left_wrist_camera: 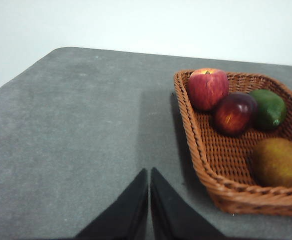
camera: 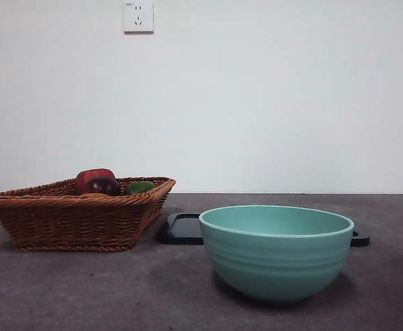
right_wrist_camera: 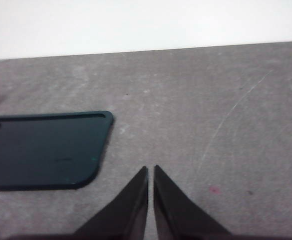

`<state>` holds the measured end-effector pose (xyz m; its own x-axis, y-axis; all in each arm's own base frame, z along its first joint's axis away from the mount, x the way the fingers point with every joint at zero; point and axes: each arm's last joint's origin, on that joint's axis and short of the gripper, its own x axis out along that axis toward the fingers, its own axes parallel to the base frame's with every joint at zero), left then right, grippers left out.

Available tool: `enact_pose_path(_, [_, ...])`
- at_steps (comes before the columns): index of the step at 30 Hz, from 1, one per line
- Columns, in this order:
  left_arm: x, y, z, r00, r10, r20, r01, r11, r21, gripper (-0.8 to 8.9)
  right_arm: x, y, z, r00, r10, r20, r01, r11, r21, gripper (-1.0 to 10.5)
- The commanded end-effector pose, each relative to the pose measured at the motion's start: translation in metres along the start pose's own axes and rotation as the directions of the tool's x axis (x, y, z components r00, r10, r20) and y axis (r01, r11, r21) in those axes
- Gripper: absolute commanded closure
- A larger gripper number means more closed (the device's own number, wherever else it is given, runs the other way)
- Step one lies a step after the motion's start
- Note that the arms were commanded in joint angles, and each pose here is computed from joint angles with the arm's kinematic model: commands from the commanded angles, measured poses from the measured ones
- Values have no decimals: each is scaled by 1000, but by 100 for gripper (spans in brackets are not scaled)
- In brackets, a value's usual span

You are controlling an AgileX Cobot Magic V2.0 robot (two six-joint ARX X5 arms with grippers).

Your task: Pick up the wifruite, put it on the bowl, pick up the plate, put it on desk

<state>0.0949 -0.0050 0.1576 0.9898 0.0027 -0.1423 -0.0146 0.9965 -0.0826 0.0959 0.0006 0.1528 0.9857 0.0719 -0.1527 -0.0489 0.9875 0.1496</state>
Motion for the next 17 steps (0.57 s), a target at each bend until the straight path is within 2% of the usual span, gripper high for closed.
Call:
enact_pose_path(1, [1,0,3,999,-1,51,4,998,-67,807,-3,2,9,999,10,31,-12,997,82,937])
enact_pose_path(6, [-6,-2,22,992,-9,124,22,994,-103,805,-11,5,31,995,-5,99,-9,991,137,937])
enact_pose_path(10, [-15,-4,47,981,-17,192,51,983,-175,805,-21,8,53,989,-20,146,-4,986,166,937])
enact_pose_path(14, [-27,-6,80,968,-21,249,67,982,-175,805,-30,13,78,986,-1,167,-34,977,211,937])
enact_pose_path(17, [-36,-8,107,967,-25,253,68,984,-163,805,-38,18,101,985,25,173,-64,973,220,937])
